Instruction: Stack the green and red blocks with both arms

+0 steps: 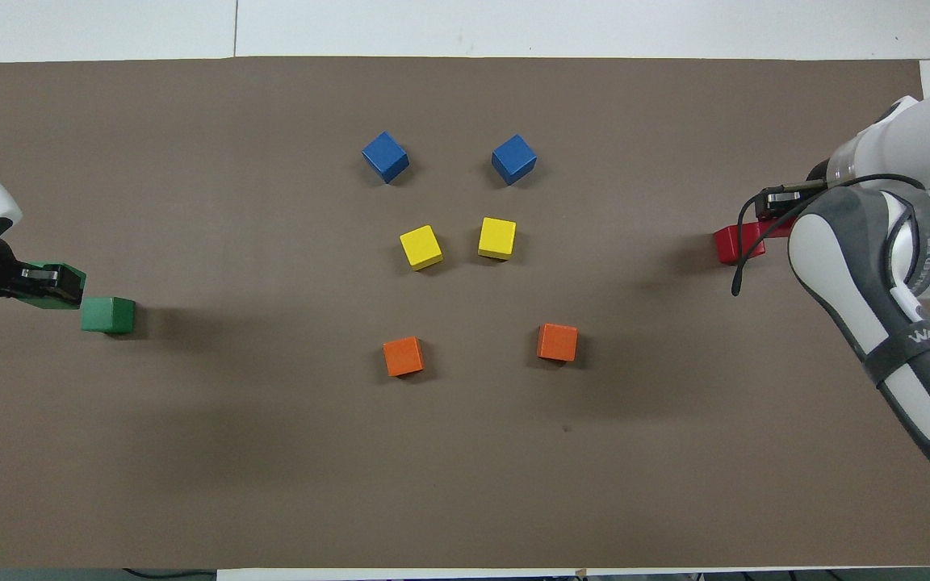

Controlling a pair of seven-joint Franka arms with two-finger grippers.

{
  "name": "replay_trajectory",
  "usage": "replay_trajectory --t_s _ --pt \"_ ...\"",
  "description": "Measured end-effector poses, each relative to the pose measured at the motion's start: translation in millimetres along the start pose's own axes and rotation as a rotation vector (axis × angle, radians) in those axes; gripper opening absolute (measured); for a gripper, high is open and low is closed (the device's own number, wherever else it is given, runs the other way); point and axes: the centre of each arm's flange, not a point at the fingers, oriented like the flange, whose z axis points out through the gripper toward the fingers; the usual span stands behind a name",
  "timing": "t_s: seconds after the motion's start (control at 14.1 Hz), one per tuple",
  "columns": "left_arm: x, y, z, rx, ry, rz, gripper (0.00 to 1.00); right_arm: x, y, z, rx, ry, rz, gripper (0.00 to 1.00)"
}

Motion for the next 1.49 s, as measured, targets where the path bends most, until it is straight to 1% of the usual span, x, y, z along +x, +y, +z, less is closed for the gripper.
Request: replay_trajectory --t_s 0.28,0.64,1.0,1.49 --pt "-10 -9 17 0.005 0.030 0.018 0.55 -7 -19 4 0.005 -0.013 -0.072 0.54" --pt "-16 -3 38 0.002 0.037 0.038 0.55 -16 -14 12 0.005 -0.027 -0.119 0.54" --pt "-18 -2 45 -0.042 0.041 0.036 0.55 -21 -4 17 0.004 -0.026 -0.109 0.54" --pt "-21 -1 57 -0.040 0.053 0.050 0.55 -24 -1 28 0.003 -0.002 -0.104 0.54"
